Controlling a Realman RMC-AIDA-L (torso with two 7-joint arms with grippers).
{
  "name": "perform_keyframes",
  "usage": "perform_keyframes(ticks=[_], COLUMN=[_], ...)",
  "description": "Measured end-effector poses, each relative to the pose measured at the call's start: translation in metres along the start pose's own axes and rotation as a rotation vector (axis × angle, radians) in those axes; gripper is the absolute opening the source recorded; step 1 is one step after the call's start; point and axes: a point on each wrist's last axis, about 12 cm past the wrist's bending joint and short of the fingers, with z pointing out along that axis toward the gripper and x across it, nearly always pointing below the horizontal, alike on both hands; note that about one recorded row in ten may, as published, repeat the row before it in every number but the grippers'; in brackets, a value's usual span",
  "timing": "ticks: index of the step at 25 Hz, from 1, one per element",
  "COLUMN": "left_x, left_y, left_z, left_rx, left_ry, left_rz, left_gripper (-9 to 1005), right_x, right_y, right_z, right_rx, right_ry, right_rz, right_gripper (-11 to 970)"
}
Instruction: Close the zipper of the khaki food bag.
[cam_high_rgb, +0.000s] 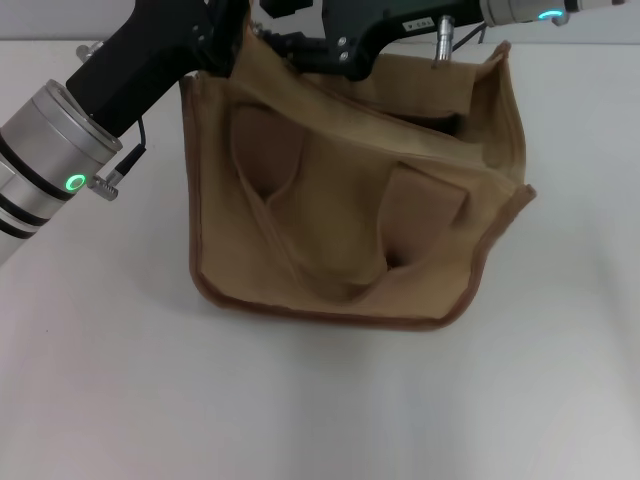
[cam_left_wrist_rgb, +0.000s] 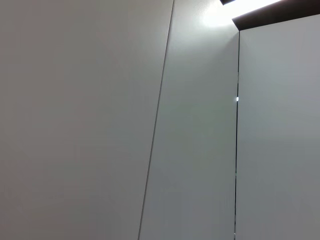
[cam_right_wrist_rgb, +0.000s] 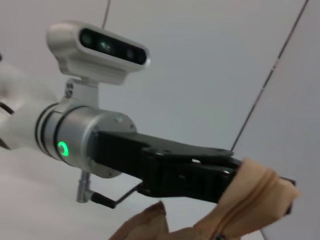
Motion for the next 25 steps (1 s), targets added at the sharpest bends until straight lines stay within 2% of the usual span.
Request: perform_keyframes(ticks=[15,18,23,25], left_x=[-0.0007,-0.0007,-0.0007,-0.0007], left_y=[0.0014,0.0014,0.0014,0.0014], left_z=[-0.0004,-0.0004,-0.0003,-0.0004], left_rx=[-0.013,-0.013,-0.013,-0.013], left_ry=[-0.006,-0.006,-0.006,-0.006], left_rz=[0.003,0.002,0.002,0.002], left_gripper=[23,23,23,23], right_x=[0.0029,0.004,0.0056,0.0056], right_y=[0.0002,0.0002,0.0001,-0.0002], right_z=[0.003,0.0026,0.0009,0.0006], right_rx=[-0.007,-0.005,0.003,0.005], right_ry=[0.011,0.012,0.013,0.011], right_rz=[0.007,0.01,0.013,0.013], right_gripper=[379,193,3,3])
